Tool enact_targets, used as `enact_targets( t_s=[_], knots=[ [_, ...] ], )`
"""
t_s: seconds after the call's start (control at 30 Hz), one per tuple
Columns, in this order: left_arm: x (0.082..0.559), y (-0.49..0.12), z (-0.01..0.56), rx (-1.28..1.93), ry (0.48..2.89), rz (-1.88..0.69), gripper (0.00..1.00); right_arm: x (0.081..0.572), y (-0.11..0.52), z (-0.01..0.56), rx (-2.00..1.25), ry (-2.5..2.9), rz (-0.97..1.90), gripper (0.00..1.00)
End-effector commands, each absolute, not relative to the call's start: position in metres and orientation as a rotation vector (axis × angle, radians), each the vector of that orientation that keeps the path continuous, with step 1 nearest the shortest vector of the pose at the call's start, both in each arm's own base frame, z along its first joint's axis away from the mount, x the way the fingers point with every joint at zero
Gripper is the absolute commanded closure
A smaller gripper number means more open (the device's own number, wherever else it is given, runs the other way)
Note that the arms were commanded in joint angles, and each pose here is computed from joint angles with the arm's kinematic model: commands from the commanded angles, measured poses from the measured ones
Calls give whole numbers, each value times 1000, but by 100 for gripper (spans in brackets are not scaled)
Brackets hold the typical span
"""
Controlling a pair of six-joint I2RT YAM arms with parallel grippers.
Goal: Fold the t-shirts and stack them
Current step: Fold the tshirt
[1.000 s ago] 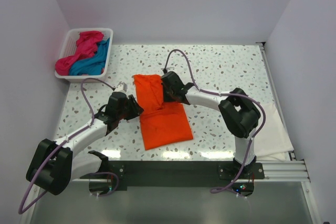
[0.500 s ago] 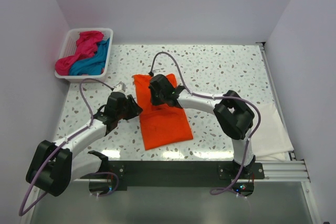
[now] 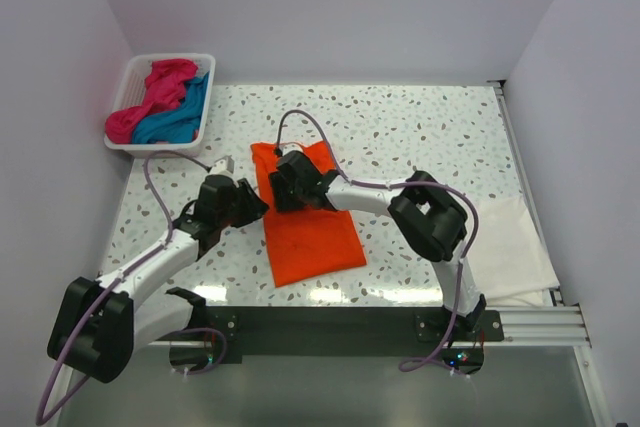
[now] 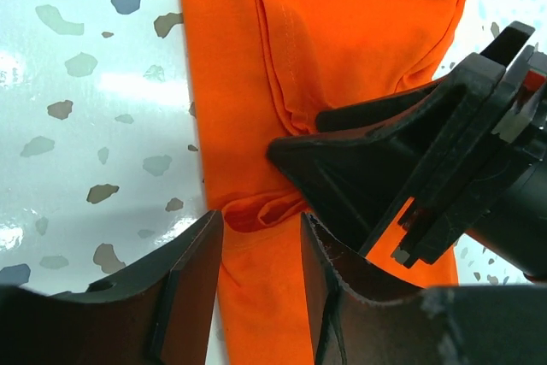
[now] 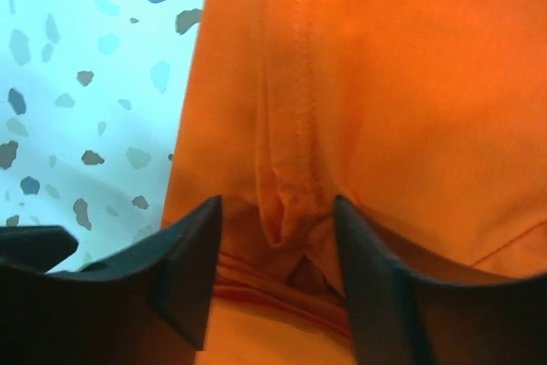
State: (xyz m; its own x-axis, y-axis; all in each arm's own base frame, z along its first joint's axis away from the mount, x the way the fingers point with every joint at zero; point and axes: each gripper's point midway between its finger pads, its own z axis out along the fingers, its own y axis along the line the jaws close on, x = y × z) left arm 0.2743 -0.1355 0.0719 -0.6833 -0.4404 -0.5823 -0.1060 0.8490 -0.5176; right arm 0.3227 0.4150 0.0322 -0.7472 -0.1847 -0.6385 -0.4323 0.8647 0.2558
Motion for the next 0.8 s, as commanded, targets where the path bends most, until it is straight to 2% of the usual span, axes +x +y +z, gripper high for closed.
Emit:
enact_targets(
  t_s=[0.0,0.17,0.4,0.53,0.57,0.63,0.77],
  knots=[
    [292,-142,96,-382,2222,-626,53,331,430,82,-456,2257,627,39],
    [313,-151,110,-379,2203,-644,52,329,419,127,-429,2168,677,26],
    [339,-168,131,-344,2162,-648,57,345,356,161,-199,2172,684,25],
    [311,-160,109,-392,2243,-562,59,330,302,146,-101,2275,571,26],
    [303,-158,114,-422,2224,-585,58,321,294,160,-90,2246,596,26],
    [273,-153,91,-444,2285,-589,57,292,271,130,-72,2322,570,27],
    [221,-156,85,-449,2305,-716,52,231,228,86,-34,2445,567,28]
  ],
)
